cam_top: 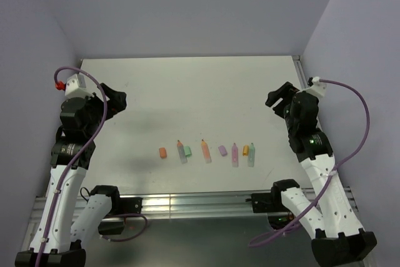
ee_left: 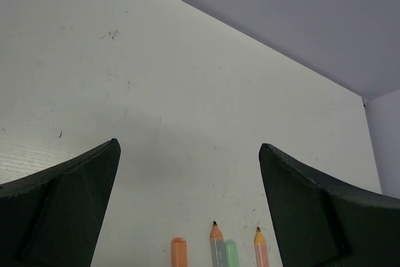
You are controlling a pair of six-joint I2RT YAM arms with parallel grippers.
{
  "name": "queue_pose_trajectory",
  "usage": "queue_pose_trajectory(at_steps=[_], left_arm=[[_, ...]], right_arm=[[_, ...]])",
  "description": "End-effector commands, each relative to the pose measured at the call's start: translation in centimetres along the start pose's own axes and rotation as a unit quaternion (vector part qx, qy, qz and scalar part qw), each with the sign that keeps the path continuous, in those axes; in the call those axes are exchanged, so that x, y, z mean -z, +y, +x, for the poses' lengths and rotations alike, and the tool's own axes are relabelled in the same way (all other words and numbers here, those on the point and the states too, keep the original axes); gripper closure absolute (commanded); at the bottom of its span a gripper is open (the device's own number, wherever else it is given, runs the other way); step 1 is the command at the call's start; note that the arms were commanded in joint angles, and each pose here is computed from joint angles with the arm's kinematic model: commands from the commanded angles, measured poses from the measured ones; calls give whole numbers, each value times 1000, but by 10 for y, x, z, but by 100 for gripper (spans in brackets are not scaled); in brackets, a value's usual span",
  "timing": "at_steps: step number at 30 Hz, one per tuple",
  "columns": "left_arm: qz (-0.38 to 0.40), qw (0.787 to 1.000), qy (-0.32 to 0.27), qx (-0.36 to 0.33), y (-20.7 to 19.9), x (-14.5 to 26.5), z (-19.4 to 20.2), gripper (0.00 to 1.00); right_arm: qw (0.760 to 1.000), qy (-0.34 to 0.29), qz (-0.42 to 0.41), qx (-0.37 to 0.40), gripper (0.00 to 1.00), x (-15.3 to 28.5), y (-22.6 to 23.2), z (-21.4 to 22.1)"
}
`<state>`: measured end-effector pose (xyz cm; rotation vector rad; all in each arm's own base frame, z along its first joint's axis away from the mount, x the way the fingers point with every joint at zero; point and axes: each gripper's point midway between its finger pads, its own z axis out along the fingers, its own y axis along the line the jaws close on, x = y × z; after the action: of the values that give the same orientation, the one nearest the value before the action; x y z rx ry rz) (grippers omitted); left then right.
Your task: Insert the pens into the pen caps
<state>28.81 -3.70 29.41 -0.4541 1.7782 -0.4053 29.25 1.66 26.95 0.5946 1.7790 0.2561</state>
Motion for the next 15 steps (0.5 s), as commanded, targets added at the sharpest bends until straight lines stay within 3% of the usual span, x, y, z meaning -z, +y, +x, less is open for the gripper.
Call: queue_pose_trajectory(at_steps=[1,4,6,15], left_arm=[[20,1000,-10,9,-8,3,-6,1],[36,999,1,14,-14,0,-1,1],[39,999,11,16,-16,-3,1,1],[57,997,52,23,-26,-15,18,2]], right_arm=[[995,66,70,-7,32,-3,-22,25],[986,143,76,-28,45,-4,-27,69],[979,180,87,-32,46,-1,-34,95],[954,249,168,-19,57,2,-43,154]])
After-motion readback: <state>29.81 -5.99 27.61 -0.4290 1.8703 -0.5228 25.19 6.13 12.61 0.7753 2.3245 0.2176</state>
